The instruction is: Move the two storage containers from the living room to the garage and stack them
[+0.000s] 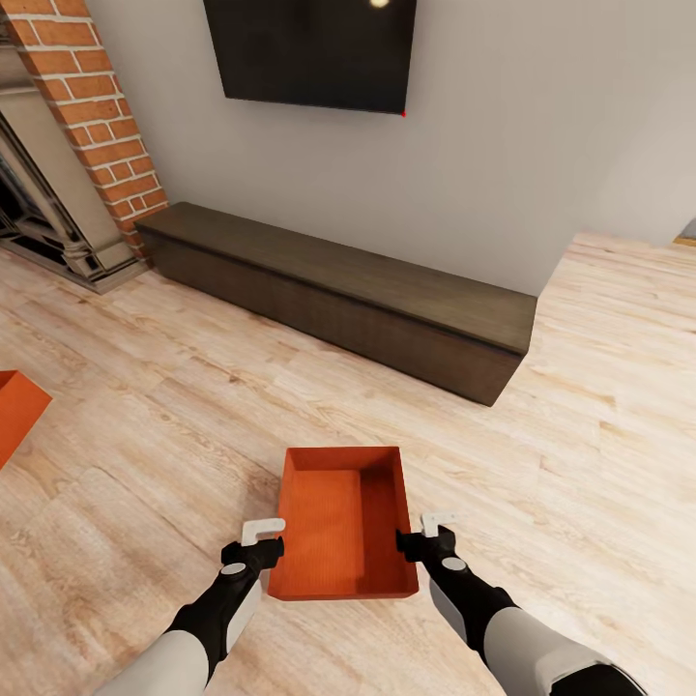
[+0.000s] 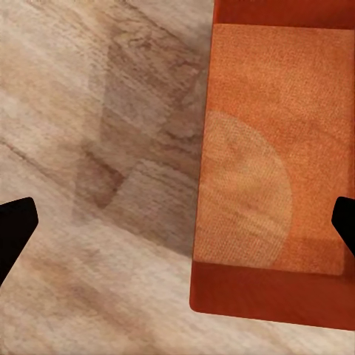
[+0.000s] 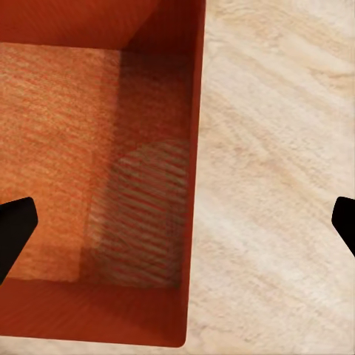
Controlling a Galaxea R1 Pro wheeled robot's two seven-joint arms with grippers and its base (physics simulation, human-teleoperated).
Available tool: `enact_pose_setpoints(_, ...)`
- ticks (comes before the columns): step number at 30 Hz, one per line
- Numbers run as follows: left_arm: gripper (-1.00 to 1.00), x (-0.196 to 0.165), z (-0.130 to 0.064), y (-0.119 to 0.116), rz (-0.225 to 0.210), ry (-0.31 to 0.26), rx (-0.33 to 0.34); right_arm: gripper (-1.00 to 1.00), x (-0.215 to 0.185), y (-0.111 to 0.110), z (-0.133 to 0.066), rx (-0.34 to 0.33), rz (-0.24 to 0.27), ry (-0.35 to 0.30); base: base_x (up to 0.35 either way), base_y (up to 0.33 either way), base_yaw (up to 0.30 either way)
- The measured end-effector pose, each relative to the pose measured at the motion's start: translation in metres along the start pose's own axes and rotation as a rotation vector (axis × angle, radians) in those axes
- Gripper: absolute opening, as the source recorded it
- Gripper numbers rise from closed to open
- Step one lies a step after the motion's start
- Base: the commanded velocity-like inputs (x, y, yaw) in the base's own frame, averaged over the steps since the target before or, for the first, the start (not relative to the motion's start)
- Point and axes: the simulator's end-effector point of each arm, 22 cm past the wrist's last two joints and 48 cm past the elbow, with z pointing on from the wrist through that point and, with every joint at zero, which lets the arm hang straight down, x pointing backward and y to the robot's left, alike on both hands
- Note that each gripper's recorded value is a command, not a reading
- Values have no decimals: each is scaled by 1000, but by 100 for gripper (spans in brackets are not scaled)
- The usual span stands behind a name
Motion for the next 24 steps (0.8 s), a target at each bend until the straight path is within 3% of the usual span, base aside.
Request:
enact_pose_setpoints(16, 100, -1, 0, 1, 0, -2, -1, 100, -1, 1, 0, 0, 3, -4, 0, 0, 0)
enact_pose_setpoints(24, 100, 7, 12, -1, -1, -4, 1, 100, 9, 2, 12, -1, 5, -5, 0, 0, 0)
